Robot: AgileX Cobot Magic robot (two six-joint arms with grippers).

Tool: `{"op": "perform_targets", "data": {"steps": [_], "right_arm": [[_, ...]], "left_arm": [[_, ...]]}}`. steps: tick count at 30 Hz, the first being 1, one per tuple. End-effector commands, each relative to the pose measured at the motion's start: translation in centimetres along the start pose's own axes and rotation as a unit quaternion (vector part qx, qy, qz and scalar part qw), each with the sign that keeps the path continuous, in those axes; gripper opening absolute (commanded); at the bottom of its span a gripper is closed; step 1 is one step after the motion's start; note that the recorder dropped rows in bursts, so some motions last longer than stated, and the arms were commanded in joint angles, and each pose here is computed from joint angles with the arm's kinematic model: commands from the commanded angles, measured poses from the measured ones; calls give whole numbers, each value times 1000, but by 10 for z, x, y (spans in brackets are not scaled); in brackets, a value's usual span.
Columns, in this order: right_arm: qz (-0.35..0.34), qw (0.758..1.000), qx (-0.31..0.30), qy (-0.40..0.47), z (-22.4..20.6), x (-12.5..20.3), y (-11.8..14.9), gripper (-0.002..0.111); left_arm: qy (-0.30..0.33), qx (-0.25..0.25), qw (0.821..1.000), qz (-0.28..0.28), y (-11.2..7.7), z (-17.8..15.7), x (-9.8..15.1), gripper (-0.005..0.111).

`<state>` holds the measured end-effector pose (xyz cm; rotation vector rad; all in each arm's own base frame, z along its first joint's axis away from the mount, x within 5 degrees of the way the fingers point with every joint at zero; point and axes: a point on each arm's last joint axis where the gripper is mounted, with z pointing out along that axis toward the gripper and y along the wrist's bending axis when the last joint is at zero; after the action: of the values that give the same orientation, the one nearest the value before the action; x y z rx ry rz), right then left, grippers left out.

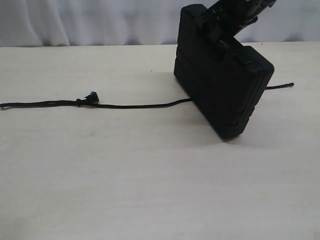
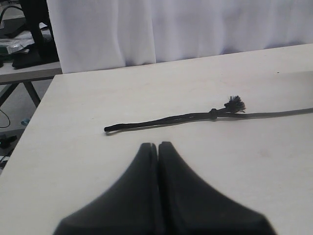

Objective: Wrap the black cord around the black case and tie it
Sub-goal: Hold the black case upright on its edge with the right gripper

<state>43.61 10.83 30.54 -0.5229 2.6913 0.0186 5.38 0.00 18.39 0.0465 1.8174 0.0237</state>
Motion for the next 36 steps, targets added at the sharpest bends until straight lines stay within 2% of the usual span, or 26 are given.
{"op": "perform_targets", "data": {"steps": [1,25,36], "right_arm": [[-3,1000,3,-3,-5,0,-2,41],[-4,1000,9,-20,-22,0,-2,41],[-2,1000,5,-9,-11,1,-2,41]], "left_arm": [[-6,-2,1000,-1,0,0,0,0],[-6,-2,1000,-1,0,0,0,0],[-6,-2,1000,-1,0,0,0,0]]}}
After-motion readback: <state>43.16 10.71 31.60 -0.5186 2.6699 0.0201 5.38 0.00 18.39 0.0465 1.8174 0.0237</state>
